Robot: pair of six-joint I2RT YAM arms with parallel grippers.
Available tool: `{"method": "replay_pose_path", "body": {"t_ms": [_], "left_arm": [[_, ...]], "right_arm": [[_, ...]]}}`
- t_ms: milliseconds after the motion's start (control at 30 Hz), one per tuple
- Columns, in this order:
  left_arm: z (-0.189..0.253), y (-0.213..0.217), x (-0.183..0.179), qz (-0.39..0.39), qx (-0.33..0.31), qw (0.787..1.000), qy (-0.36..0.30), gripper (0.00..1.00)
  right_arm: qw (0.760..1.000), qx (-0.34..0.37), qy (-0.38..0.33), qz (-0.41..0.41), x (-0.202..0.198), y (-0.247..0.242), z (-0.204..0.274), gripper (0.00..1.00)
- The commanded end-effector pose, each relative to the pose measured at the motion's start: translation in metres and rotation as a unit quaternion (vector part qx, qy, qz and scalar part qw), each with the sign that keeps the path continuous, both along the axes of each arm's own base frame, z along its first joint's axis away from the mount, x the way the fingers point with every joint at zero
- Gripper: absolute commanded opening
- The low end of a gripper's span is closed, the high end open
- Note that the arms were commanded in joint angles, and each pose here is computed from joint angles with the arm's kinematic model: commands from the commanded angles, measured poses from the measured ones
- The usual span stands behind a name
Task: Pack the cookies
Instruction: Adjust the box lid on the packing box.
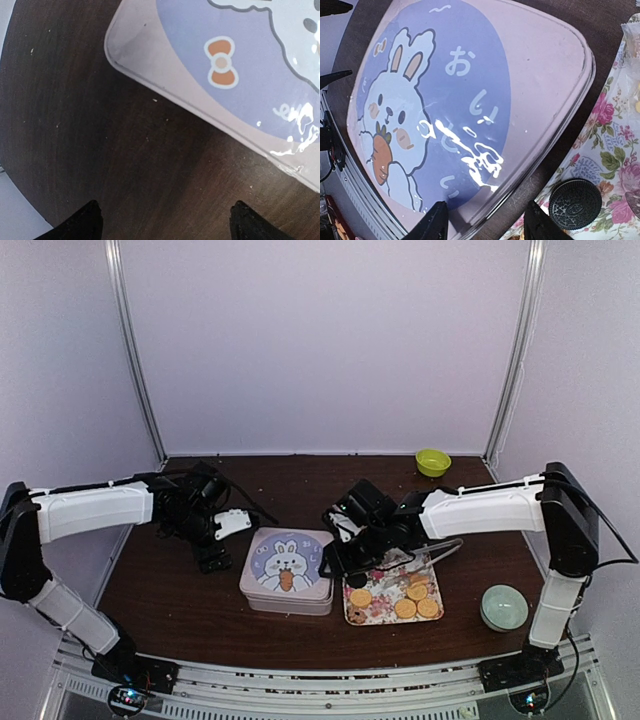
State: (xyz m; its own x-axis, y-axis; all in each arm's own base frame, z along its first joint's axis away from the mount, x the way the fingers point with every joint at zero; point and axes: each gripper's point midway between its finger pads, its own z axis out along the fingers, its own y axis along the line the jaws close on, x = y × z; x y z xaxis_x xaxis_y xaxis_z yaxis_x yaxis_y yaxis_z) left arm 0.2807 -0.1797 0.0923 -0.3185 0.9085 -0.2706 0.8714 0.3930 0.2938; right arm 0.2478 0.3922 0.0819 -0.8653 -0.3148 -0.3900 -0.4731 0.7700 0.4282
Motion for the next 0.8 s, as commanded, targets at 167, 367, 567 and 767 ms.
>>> {"method": "replay_pose_path", "body": {"t_ms": [167, 367, 567, 767], "left_arm": [[-0.005, -0.027, 0.023, 0.006, -0.042, 0.999, -0.006, 0.88], [0.000, -0.038, 0.023, -0.012, -0.053, 0.999, -0.004, 0.88], [-0.001, -0.048, 0.020, -0.030, -0.052, 0.998, 0.001, 0.88], [-0.003, -0.059, 0.020, -0.040, -0.054, 0.998, 0.007, 0.87]], "right_arm": [[1.000, 0.001, -0.017, -0.014, 0.005, -0.014, 0.011, 0.54], [1.000, 0.001, -0.016, -0.022, 0.005, -0.020, 0.008, 0.55], [0.999, -0.007, -0.020, -0.025, 0.008, -0.024, 0.006, 0.55], [0.999, -0.009, -0.027, -0.034, 0.014, -0.032, 0.011, 0.54]]}}
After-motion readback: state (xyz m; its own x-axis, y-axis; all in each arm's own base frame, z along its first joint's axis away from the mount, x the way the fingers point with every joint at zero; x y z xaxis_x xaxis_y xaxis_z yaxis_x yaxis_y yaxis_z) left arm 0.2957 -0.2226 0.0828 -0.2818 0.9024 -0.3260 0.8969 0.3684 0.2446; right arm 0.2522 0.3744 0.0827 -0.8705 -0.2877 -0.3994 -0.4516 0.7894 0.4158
